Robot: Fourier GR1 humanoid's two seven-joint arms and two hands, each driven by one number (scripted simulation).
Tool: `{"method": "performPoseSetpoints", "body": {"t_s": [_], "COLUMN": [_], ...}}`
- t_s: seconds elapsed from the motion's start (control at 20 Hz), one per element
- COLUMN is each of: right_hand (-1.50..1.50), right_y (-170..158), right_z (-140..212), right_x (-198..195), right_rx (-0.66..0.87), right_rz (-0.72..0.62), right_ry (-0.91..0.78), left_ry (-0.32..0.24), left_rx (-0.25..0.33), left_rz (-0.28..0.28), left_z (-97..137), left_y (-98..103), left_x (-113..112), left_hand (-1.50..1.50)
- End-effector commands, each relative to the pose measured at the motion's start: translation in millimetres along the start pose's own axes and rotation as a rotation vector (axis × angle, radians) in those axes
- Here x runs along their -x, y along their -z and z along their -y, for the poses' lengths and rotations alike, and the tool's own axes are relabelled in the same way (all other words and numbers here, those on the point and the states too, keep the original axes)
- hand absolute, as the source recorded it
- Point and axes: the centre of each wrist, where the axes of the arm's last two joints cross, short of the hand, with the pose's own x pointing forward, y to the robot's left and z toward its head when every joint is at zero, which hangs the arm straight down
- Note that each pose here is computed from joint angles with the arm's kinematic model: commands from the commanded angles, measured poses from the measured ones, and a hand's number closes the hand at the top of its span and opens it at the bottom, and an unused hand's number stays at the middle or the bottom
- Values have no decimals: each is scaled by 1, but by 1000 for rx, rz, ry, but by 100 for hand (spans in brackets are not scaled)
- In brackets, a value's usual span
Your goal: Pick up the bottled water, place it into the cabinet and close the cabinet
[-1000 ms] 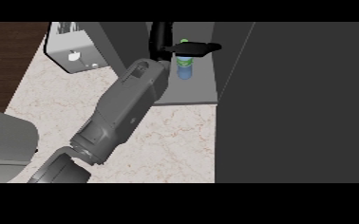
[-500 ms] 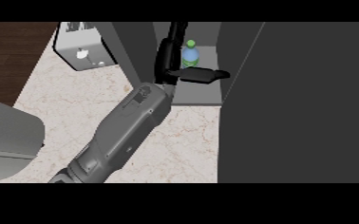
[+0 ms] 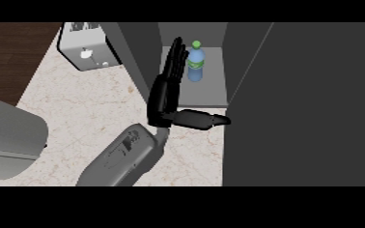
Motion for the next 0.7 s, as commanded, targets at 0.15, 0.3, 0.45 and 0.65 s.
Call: {"method": "performPoseSetpoints", "body": {"t_s": [0.15,0.3,0.45,0.65], "right_hand": [-150,150,150,150], "right_y": [15,17,27,27], "right_z": [-21,-20,-35,-42], "right_x": [-20,-25,-33,-37], "right_rx": [-74,-275,-358,-410], "right_rz": [10,-70,-66,-77], "right_ry": [-16,-13,1,6], "left_ry": [-52,-38,-65,-38], "left_rx": [-6,-11,-21,-52], "left_rz": [-32,-17,-34,-20], "left_z": [-12,-28,-19,-62], "left_y": [-68,-72,-87,-113], "left_x": [-17,-22,-29,-40], "left_hand": [-150,-150,-150,-150]}}
